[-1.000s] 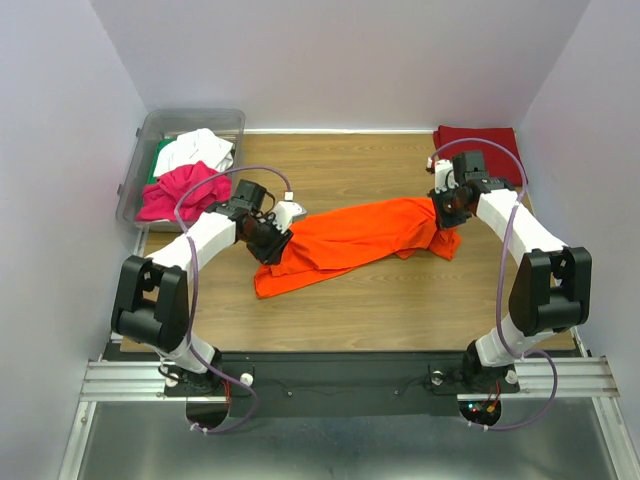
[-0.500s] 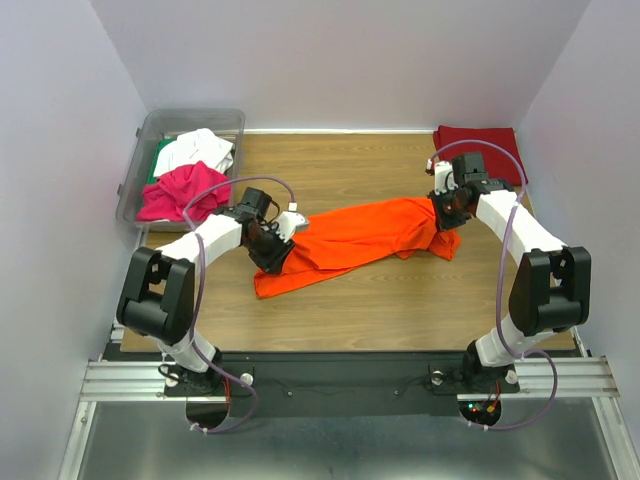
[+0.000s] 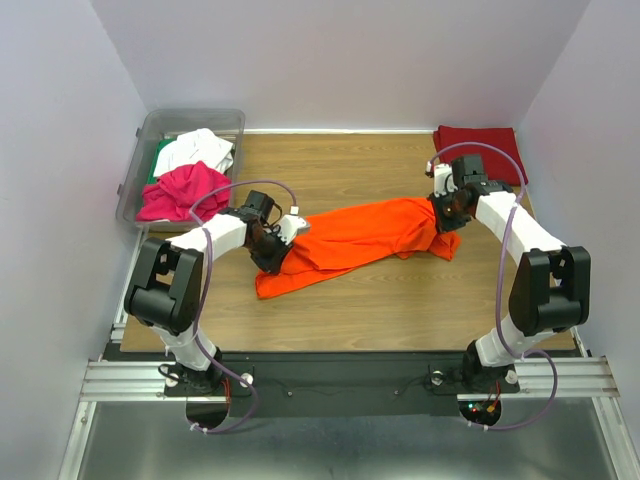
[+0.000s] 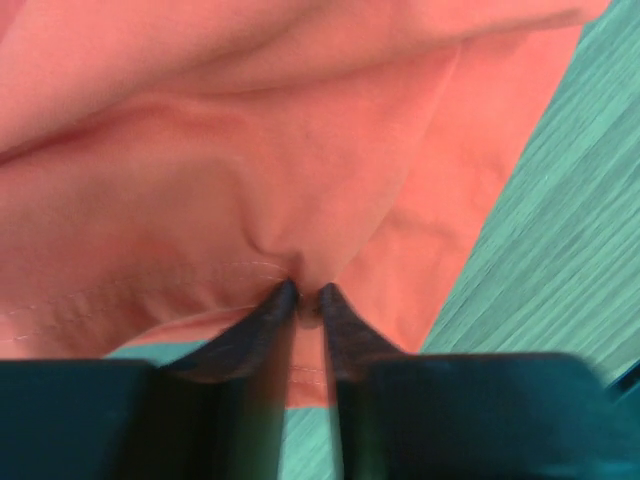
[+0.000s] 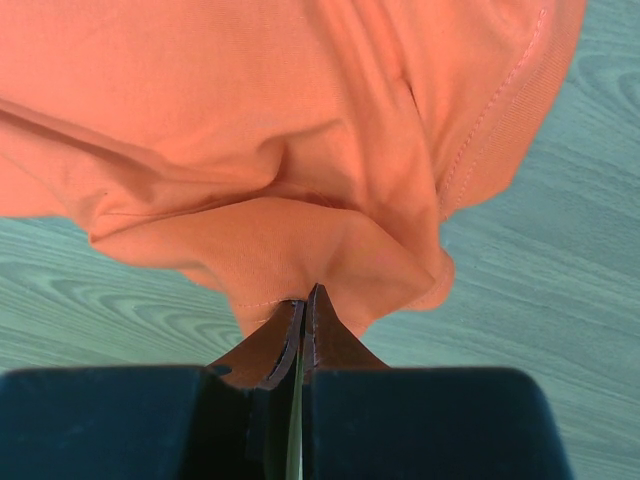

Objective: Fold and stack the t-shirts
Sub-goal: Flatten the tshirt out

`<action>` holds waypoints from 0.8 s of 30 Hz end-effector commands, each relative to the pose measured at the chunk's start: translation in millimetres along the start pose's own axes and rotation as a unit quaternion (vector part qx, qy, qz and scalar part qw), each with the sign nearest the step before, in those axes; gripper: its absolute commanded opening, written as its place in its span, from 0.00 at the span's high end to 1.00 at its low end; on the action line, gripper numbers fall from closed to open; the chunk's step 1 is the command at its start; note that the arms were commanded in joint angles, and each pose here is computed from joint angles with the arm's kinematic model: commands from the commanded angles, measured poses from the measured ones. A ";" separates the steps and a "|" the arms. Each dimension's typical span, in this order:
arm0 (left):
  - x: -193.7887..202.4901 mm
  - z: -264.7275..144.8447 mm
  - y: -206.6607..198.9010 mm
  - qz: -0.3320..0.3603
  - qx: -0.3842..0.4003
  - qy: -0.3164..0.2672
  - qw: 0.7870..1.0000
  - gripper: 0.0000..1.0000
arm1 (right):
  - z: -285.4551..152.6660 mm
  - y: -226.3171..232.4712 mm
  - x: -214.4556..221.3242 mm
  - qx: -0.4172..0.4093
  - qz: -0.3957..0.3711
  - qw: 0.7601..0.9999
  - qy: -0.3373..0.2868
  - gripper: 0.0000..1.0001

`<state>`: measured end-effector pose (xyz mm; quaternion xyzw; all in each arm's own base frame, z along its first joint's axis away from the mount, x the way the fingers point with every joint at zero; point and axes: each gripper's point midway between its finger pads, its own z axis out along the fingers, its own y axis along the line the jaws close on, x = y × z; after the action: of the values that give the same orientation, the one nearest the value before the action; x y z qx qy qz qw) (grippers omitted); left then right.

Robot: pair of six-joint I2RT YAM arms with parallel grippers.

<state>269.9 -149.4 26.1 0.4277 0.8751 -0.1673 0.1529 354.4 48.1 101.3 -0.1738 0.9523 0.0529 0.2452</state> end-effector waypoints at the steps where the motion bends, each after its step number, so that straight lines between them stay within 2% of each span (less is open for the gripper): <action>1: -7.8 -5.6 0.0 0.007 -0.003 -0.011 1.000 0.83 | -11.1 -5.7 -12.0 0.016 -0.003 0.999 -0.029 0.99; 6: -22.2 -28.7 -1.9 0.012 -0.011 -0.027 1.000 0.94 | -15.9 -6.6 -14.3 0.019 -0.003 0.999 -0.036 0.99; 15: -48.5 -69.6 -5.2 0.027 -0.029 -0.059 0.997 0.95 | -34.7 -9.3 -25.4 0.035 -0.008 0.997 -0.064 0.99; 21: -70.8 -104.6 0.3 0.027 -0.052 -0.099 0.993 1.00 | -68.7 -26.3 -42.1 0.082 -0.020 0.991 -0.104 0.99; 24: -89.7 -137.9 5.8 0.021 -0.067 -0.140 0.988 1.00 | -102.3 -43.9 -58.5 0.121 -0.034 0.982 -0.141 0.99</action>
<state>299.6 -153.1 127.6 0.4232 0.8588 -0.1574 0.2420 354.7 29.8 154.2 -0.1700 0.9335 0.0073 0.3157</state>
